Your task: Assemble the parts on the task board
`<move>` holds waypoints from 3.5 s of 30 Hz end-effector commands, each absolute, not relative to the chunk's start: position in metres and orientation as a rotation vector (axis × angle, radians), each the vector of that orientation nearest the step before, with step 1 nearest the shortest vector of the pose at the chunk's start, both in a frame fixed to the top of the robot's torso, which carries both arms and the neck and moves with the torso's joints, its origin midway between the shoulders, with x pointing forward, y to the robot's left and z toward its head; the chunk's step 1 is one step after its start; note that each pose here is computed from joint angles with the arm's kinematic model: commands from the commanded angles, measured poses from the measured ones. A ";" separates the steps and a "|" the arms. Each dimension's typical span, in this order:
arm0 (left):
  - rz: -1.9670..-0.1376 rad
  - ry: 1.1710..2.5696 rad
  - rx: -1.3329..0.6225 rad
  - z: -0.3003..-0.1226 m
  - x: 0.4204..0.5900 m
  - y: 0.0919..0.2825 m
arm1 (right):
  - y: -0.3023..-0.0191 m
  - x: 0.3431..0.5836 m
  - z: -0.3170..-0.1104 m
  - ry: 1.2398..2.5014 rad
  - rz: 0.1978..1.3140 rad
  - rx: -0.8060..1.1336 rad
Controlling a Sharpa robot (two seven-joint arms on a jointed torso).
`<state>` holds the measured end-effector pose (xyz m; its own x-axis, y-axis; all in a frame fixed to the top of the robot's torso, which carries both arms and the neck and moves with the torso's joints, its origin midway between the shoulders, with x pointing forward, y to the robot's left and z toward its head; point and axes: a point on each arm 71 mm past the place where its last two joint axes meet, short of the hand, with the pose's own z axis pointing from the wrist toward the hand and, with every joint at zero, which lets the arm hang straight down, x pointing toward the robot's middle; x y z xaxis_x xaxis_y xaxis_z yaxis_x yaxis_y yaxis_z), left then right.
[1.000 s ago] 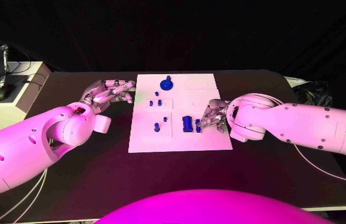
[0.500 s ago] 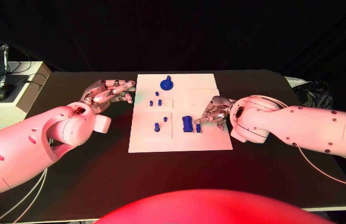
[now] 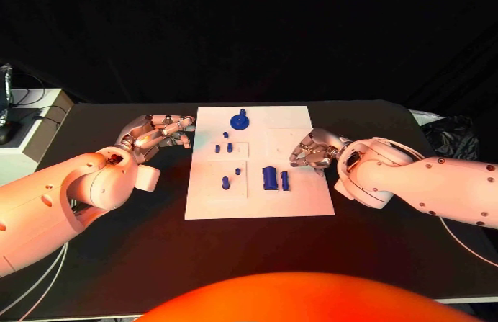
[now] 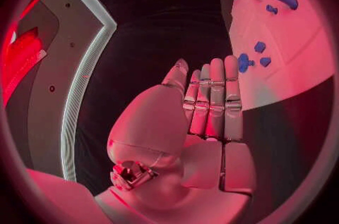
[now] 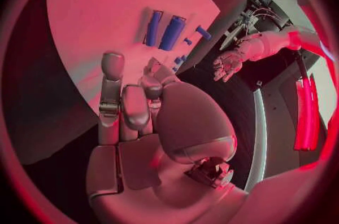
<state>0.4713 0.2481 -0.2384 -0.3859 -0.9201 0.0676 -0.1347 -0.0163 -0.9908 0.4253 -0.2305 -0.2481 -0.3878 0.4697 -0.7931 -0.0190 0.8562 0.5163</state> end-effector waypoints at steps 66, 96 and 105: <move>-1.485 1.589 -1.113 -0.240 0.470 0.247 | -0.214 0.414 -0.282 1.952 0.574 0.087; -1.480 1.590 -1.115 -0.240 0.470 0.248 | -0.217 0.416 -0.267 1.749 0.610 0.123; -1.479 1.590 -1.115 -0.241 0.470 0.248 | -0.215 0.413 -0.271 1.807 0.625 0.127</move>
<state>0.4702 0.2497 -0.2412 -0.3841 -0.9210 0.0652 -0.1395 -0.0119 -0.9901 0.4149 -0.2174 -0.2693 -0.3079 0.3917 -0.8671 -0.2149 0.8591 0.4644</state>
